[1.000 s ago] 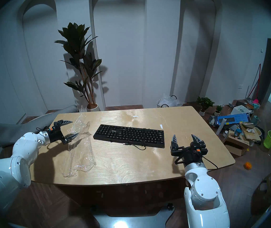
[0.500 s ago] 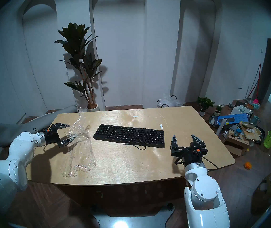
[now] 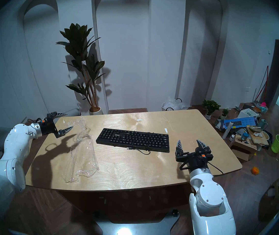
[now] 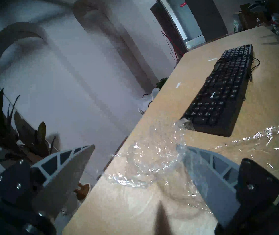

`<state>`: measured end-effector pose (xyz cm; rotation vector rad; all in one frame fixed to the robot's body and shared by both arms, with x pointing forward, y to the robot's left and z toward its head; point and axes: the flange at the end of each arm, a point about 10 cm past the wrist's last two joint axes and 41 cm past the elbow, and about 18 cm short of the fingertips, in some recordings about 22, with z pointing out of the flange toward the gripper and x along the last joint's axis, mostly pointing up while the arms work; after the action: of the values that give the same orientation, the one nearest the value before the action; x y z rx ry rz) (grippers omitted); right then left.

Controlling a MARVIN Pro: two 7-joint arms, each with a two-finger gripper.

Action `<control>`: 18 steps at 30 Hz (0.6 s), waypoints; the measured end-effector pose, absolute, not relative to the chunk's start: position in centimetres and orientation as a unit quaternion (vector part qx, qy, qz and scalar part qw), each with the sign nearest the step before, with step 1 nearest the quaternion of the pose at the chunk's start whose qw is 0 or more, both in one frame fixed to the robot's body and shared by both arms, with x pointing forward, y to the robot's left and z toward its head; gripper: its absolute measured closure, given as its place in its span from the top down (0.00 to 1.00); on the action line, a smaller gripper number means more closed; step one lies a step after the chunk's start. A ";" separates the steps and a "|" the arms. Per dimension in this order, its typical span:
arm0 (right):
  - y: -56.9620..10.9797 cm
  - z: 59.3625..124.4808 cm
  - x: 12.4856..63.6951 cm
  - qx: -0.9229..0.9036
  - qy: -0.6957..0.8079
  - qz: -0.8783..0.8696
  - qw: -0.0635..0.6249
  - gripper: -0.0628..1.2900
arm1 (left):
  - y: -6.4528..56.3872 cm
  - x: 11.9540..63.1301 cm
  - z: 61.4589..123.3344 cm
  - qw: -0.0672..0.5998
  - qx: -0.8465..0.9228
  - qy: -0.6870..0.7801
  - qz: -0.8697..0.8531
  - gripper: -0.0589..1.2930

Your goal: Unwrap the new keyboard and set the wrapping aside

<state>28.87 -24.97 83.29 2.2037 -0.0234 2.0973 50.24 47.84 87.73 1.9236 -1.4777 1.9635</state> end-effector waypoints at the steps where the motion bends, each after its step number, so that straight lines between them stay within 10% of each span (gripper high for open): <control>1: -25.0 83.2 28.9 0.724 -0.008 0.688 0.050 0.97 | 47.8 50.5 88.7 0.006 0.609 -0.473 0.637 0.97; 18: -25.0 82.8 29.0 0.727 -0.008 0.685 0.050 0.97 | 42.2 54.2 96.2 0.037 0.527 -0.479 0.701 0.97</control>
<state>29.01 -25.03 82.77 2.2147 -0.0256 2.0852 54.21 42.24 96.20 1.6188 -1.4705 2.1520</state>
